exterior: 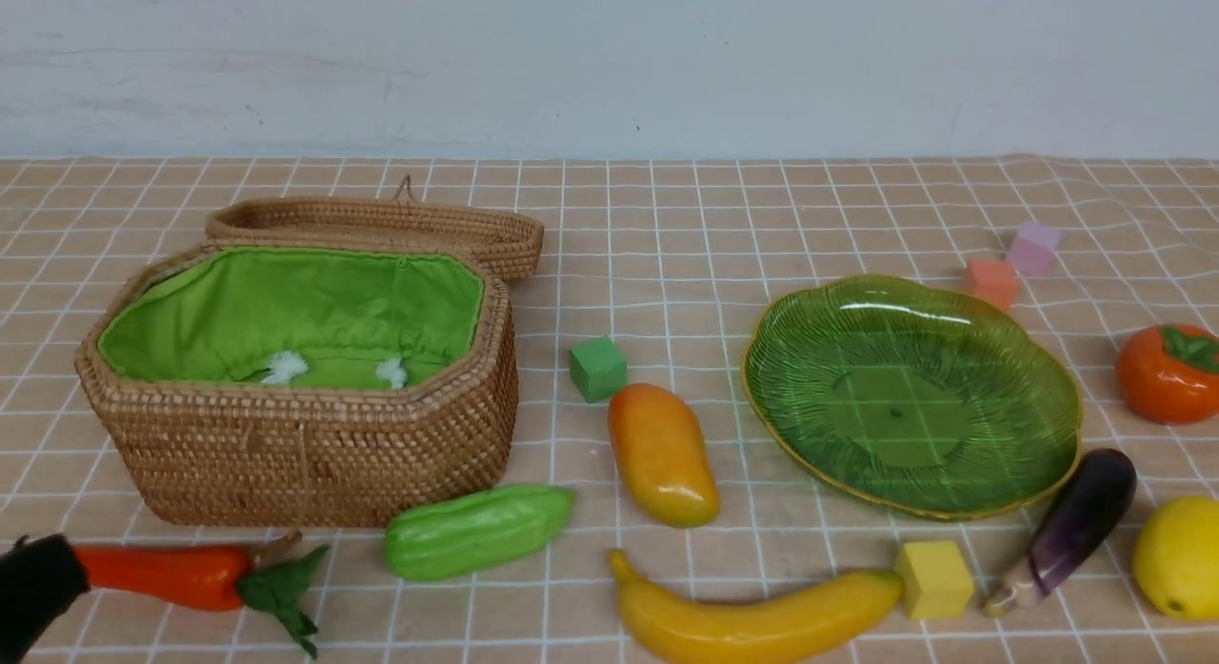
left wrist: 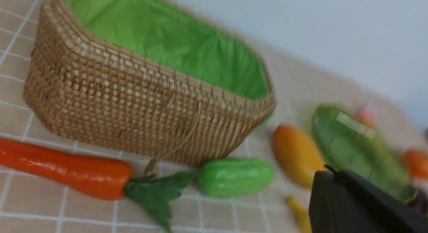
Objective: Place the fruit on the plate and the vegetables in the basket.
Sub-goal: Use the left arm to grab a carrot and put it into the left basket
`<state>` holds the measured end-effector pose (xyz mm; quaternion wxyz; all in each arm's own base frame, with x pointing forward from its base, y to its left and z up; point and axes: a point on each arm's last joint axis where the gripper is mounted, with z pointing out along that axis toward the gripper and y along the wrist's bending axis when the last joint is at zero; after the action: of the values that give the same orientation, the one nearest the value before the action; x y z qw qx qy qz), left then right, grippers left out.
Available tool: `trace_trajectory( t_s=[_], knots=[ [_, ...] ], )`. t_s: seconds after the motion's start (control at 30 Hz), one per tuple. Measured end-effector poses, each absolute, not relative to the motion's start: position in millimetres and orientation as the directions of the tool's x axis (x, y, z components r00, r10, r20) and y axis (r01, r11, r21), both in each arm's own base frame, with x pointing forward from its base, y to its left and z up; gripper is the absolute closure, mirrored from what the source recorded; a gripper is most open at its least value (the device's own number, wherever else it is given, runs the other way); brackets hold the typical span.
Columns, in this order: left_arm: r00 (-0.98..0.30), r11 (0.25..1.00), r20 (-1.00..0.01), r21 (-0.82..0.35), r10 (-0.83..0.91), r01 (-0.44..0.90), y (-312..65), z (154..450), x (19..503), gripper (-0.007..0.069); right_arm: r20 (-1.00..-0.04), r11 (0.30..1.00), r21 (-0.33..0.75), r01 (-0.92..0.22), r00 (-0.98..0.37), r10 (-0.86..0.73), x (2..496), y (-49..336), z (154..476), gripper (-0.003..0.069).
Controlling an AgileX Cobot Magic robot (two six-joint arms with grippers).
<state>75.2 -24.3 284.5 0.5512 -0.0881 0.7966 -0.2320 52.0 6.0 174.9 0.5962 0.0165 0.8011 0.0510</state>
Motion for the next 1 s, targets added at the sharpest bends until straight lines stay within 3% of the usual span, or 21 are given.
trace_trajectory(
  t_s=[0.27,0.37,0.4,0.43,0.47,0.5,0.63,0.73,0.87,1.0],
  knots=[
    [-0.608,0.933,-0.783,-0.304,-0.131,0.191,-33,300,110,0.0638,-0.954,0.993,0.114,-0.033,-0.281,0.101,52,6,176,0.0416],
    [-0.656,0.936,-0.754,-0.209,0.029,0.281,-35,300,123,0.0638,-0.900,0.927,0.373,-0.019,-0.250,0.357,53,10,178,0.0416],
    [-0.656,0.936,-0.754,-0.204,0.037,0.286,-35,299,124,0.0638,-0.889,0.915,0.403,-0.016,-0.246,0.387,53,11,179,0.0416],
    [-0.657,0.934,-0.750,-0.177,0.077,0.311,-35,297,128,0.0638,-0.857,0.878,0.478,-0.014,-0.226,0.463,54,11,181,0.0416],
    [-0.660,0.927,-0.740,-0.143,0.133,0.347,-36,294,134,0.0638,-0.780,0.793,0.610,-0.016,-0.192,0.596,55,12,185,0.0416],
    [-0.656,0.919,-0.733,-0.113,0.178,0.377,-36,292,137,0.0638,-0.731,0.738,0.674,-0.020,-0.165,0.663,55,12,189,0.0416],
    [-0.642,0.870,-0.686,-0.025,0.343,0.492,-38,277,155,0.0638,-0.608,0.607,0.793,-0.043,-0.123,0.785,55,11,197,0.0427],
    [-0.594,0.792,-0.631,0.052,0.498,0.609,-39,263,169,0.0627,-0.683,0.666,0.727,-0.166,-0.267,0.680,45,26,222,0.0466],
    [-0.521,0.690,-0.559,0.133,0.645,0.711,-38,245,185,0.0536,-0.842,0.752,0.519,-0.406,-0.397,0.366,25,45,273,0.0517],
    [-0.434,0.571,-0.443,0.241,0.784,0.785,-31,225,202,0.0293,-0.899,0.738,0.278,-0.615,-0.437,-0.025,8,54,320,0.0547]
  ],
)
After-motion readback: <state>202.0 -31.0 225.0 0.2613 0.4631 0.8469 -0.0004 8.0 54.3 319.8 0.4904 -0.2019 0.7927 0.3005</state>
